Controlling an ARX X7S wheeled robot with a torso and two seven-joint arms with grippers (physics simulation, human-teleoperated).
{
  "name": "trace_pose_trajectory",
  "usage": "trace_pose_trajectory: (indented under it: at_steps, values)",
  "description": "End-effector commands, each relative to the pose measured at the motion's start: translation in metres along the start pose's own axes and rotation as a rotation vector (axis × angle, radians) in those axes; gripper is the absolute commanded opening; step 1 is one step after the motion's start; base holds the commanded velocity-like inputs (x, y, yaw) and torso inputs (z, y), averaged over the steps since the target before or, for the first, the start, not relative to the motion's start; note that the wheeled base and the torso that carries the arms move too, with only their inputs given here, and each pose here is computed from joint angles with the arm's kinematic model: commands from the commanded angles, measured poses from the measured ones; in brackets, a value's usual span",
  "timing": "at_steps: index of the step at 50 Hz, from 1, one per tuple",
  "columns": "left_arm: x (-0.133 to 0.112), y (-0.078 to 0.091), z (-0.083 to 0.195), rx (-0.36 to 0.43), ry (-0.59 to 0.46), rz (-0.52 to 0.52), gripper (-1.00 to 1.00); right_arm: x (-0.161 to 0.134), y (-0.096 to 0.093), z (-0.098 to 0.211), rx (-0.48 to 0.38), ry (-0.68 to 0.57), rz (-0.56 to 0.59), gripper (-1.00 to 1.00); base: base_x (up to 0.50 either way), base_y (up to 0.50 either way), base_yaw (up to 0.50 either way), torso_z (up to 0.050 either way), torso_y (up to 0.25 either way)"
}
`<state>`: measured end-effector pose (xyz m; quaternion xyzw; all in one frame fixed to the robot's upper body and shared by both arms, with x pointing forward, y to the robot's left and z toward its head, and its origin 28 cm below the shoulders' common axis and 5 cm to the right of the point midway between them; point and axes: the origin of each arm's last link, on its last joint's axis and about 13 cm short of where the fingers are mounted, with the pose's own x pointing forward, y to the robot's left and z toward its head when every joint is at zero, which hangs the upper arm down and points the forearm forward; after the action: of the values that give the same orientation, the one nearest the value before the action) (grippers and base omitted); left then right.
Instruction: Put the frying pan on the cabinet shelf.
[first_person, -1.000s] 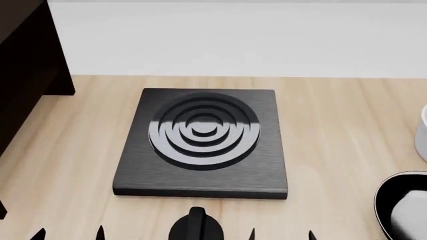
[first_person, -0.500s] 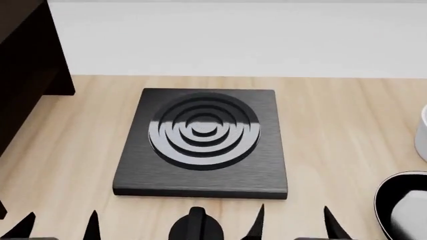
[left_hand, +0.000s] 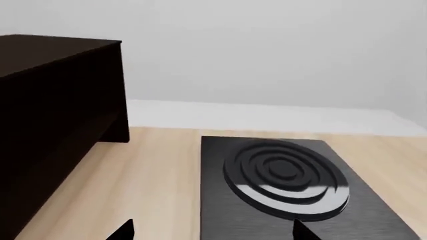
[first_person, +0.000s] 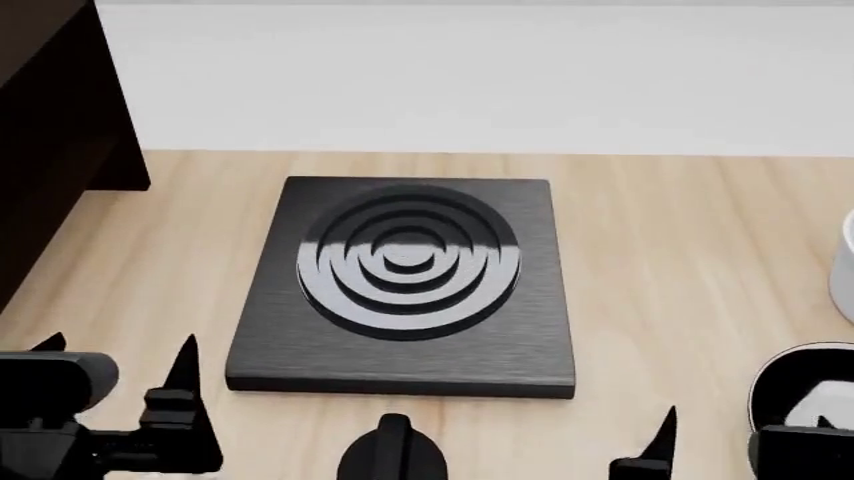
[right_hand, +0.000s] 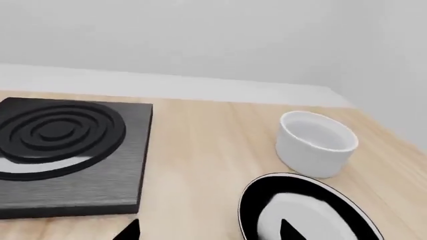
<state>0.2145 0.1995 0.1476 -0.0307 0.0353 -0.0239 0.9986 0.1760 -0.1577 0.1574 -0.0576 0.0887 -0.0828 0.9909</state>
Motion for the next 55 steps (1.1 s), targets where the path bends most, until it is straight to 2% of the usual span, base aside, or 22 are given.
trace_pose_trajectory:
  at_steps: [1,2,3,5,7,11,18,22,34,39,41,42,55]
  values:
    - [0.014,0.000,0.017,0.000,0.001,-0.003,1.00,-0.018,-0.029,0.008,-0.081,0.149,-0.006,1.00,0.00,0.00,0.00,0.000,0.000]
    - [0.015,0.000,0.019,-0.023,-0.004,0.003,1.00,-0.019,-0.031,0.007,-0.077,0.179,-0.003,1.00,0.00,0.00,0.00,0.000,0.000]
    - [0.014,-0.001,0.019,0.025,0.006,-0.013,1.00,-0.020,-0.034,0.006,-0.076,0.193,-0.009,1.00,0.00,0.00,0.00,0.000,0.000]
    - [0.014,0.001,0.016,0.013,0.007,-0.012,1.00,-0.023,-0.041,0.003,-0.043,0.232,-0.052,1.00,0.00,0.00,0.00,0.000,0.000]
    - [0.012,0.003,0.013,0.021,0.019,-0.016,1.00,-0.024,-0.047,0.000,-0.070,0.272,-0.080,1.00,0.00,0.00,0.00,0.000,0.000]
    - [0.010,0.008,0.011,0.007,0.025,0.000,1.00,-0.026,-0.060,-0.004,0.026,0.328,-0.112,1.00,0.00,0.00,0.00,0.000,0.000]
    - [0.007,0.009,0.012,0.009,0.029,-0.003,1.00,-0.029,-0.079,-0.013,-0.026,0.436,-0.139,1.00,0.00,0.00,0.00,0.000,0.000]
    - [0.007,0.009,0.012,0.008,0.031,-0.001,1.00,-0.029,-0.084,-0.019,-0.007,0.486,-0.142,1.00,0.00,0.00,0.00,0.000,0.000]
    - [0.007,0.009,0.010,0.010,0.039,-0.007,1.00,-0.019,-0.094,-0.028,0.028,0.562,-0.156,1.00,0.00,0.00,0.00,0.000,0.000]
    - [0.007,0.009,0.009,0.009,0.042,-0.009,1.00,-0.008,-0.094,-0.034,0.100,0.590,-0.138,1.00,0.00,0.00,0.00,0.000,0.000]
    - [0.007,0.009,0.010,-0.023,0.047,-0.019,1.00,-0.002,-0.089,-0.035,0.120,0.590,-0.083,1.00,0.00,0.00,0.00,0.000,0.000]
    - [0.007,0.010,0.010,-0.021,0.046,-0.018,1.00,0.000,-0.089,-0.037,0.142,0.587,-0.121,1.00,0.00,0.00,0.00,0.000,0.000]
    - [0.007,0.009,0.006,-0.006,0.057,-0.021,1.00,0.017,-0.085,-0.046,0.225,0.621,-0.087,1.00,0.00,0.00,0.00,0.000,0.000]
